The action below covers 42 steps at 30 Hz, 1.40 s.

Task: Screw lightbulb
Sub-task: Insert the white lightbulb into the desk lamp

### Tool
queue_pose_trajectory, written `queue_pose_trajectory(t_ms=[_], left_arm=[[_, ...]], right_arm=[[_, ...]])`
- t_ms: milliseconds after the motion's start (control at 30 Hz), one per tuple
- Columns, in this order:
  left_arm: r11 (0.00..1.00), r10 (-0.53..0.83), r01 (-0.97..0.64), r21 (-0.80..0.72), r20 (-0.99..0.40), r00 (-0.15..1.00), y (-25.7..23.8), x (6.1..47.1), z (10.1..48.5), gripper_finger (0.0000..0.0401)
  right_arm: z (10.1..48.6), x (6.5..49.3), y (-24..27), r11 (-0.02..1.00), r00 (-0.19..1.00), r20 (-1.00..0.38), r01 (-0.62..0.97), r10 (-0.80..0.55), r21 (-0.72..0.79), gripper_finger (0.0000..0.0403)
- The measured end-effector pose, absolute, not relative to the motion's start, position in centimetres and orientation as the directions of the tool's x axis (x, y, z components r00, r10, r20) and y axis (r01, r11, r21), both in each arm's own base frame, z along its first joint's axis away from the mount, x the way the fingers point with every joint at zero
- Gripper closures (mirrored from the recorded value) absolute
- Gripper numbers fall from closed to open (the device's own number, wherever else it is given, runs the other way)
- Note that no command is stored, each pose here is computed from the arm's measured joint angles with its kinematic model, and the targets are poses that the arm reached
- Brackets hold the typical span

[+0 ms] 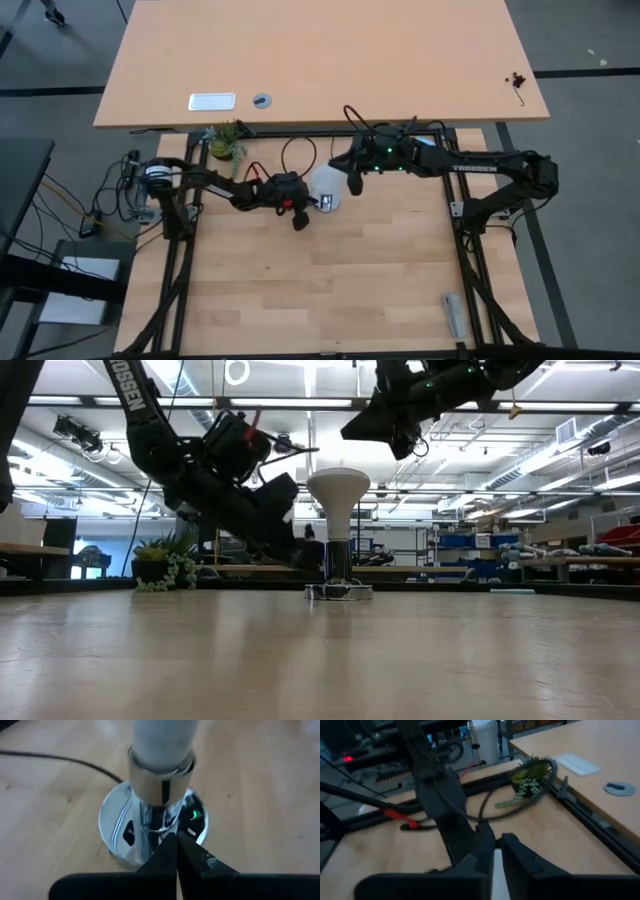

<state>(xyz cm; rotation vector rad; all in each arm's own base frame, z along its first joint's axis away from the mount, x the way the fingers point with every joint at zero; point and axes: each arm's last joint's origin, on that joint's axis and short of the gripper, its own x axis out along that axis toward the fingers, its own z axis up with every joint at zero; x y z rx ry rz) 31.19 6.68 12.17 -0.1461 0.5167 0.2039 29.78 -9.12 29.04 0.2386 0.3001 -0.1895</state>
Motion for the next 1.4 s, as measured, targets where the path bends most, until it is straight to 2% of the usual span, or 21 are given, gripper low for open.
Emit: queue_pose_trajectory(t_ms=[133, 300, 533, 800, 1400], left_arm=[[0.975, 0.138, -0.204, -0.086, -0.486, 0.863, 5.9, 31.1, 13.5, 0.0398], [0.987, 0.071, -0.125, -0.099, -0.430, 0.900, 4.2, 31.1, 15.4, 0.0398], [0.993, 0.025, -0.066, -0.100, -0.370, 0.929, 2.7, 31.0, 17.1, 0.0398], [0.990, 0.080, -0.114, -0.083, -0.338, 0.938, 3.0, 31.5, 18.1, 0.0398], [0.979, 0.173, -0.199, -0.053, -0.314, 0.933, 3.4, 31.8, 18.8, 0.0398]], right_arm=[[28.6, 29.5, -9.2, 0.952, 0.910, -0.368, 0.264, -0.193, 0.155, 0.0395], [27.9, 29.4, -9.8, 0.933, 0.873, -0.416, 0.335, -0.255, 0.131, 0.0388], [26.7, 30.3, -10.3, 0.940, 0.854, -0.437, 0.338, -0.283, 0.052, 0.0398], [24.8, 30.9, -11.4, 0.935, 0.823, -0.491, 0.352, -0.286, 0.045, 0.0393], [24.4, 30.7, -11.0, 0.947, 0.818, -0.531, 0.309, -0.221, 0.083, 0.0394]])
